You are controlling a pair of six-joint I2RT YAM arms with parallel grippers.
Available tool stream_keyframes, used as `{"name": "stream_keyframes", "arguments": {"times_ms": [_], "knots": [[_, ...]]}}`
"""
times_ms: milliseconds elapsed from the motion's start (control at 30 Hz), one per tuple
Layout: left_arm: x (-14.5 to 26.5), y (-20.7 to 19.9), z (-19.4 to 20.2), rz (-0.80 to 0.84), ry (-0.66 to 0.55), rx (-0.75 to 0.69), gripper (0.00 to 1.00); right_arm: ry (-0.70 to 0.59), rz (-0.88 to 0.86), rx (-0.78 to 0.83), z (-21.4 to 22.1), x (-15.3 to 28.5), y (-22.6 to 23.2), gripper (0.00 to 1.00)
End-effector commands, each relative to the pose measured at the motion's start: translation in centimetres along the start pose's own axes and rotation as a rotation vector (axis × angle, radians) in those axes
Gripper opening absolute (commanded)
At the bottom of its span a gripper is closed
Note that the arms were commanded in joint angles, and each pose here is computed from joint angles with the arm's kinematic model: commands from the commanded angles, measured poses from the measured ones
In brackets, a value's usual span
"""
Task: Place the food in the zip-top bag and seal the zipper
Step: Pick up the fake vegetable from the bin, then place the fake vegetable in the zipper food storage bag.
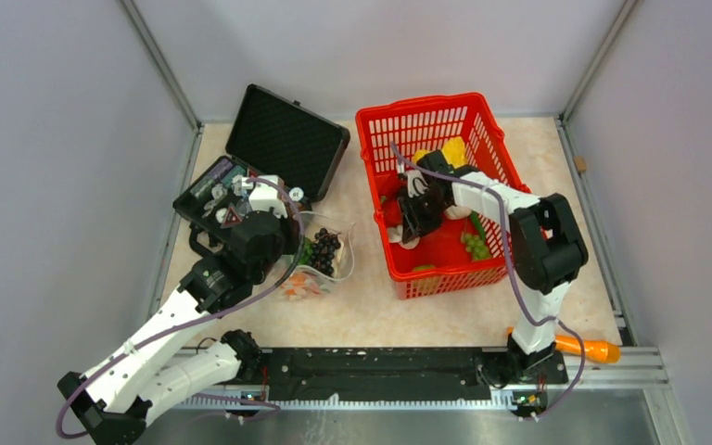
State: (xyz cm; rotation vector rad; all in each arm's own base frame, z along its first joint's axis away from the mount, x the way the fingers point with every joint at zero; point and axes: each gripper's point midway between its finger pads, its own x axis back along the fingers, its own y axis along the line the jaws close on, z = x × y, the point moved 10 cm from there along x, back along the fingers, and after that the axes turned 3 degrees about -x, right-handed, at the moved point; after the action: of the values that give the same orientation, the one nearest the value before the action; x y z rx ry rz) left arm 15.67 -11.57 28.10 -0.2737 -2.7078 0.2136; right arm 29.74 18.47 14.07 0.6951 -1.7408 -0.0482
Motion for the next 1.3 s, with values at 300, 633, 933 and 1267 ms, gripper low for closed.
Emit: {"name": "stream_keyframes", "arguments": {"times_ms": [300,633,933,1267], "knots": [[0.1,-0.2,-1.0,0.011,-0.055,0.037,0.02,-0.125,-0.006,0.057,-0.9,2.9,1.4,0.0],[0.0,-0.3,-1.0,0.014,-0.054,0.033,0.02,-0.218,0.114,0.075,-0.3,6.4,1.7,0.0],[0.1,-0.3,-1.0,0.016,-0.055,0.033,0.02,-0.504,0.201,0.071,-0.7,9.8,2.0,0.0],[-0.1,-0.4,-1.0,0.022,-0.052,0.036,0.02,-0.875,0.116,0.147,0.8,14.7,3.9,0.0]]}}
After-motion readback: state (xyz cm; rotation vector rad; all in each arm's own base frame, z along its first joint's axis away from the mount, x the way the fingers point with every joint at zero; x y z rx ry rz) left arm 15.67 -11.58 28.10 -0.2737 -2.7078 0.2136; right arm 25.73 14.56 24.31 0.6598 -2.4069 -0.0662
